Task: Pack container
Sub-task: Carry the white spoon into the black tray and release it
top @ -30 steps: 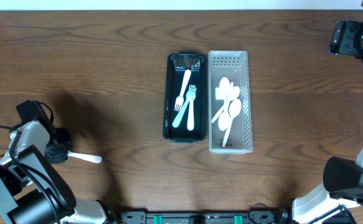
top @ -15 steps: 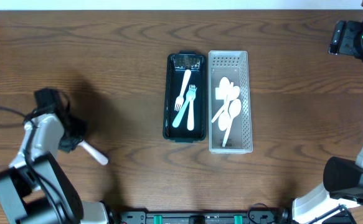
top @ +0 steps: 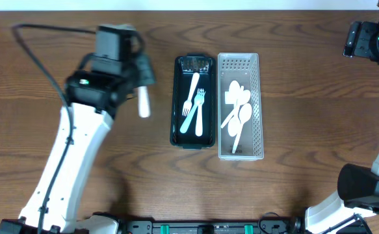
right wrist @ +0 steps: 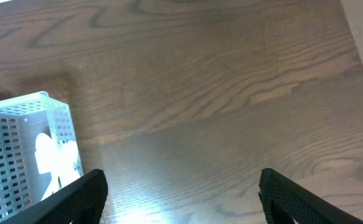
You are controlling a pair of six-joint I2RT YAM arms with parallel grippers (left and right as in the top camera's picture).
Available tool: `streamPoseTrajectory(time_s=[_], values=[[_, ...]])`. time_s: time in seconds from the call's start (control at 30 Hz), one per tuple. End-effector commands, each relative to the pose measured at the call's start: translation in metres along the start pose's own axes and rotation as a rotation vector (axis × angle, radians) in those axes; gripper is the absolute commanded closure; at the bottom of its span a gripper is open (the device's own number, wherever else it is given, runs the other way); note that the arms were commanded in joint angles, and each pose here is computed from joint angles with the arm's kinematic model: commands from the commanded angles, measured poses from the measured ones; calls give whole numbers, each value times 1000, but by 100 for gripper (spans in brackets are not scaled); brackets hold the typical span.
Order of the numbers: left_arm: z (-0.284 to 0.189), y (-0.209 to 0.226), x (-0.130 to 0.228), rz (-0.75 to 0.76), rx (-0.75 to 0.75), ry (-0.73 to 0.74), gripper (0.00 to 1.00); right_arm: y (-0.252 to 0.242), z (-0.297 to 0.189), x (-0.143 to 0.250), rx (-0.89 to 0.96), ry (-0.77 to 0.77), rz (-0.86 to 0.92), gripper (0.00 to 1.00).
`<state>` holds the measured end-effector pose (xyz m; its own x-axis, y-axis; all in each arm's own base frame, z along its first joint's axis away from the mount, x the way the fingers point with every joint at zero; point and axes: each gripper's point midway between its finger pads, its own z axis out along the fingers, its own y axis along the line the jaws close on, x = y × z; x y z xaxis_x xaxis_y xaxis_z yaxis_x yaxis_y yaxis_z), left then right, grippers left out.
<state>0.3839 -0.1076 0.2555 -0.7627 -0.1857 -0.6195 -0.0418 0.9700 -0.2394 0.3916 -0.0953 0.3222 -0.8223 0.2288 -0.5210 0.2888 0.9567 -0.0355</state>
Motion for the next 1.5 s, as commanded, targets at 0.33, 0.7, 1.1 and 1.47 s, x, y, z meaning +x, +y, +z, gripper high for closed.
streamPoseTrajectory(time_s=[0.33, 0.7, 1.1, 1.47], values=[[101, -92, 84, 237, 68, 224, 88, -4, -1, 1, 2, 6, 4, 18], [168, -85, 139, 274, 0, 368, 87, -5, -1, 2, 3, 12, 6, 18], [173, -66, 131, 243, -30, 376, 23, -5, -1, 3, 2, 15, 5, 18], [135, -62, 79, 296, -5, 233, 2, -1, -1, 3, -20, 14, 5, 17]])
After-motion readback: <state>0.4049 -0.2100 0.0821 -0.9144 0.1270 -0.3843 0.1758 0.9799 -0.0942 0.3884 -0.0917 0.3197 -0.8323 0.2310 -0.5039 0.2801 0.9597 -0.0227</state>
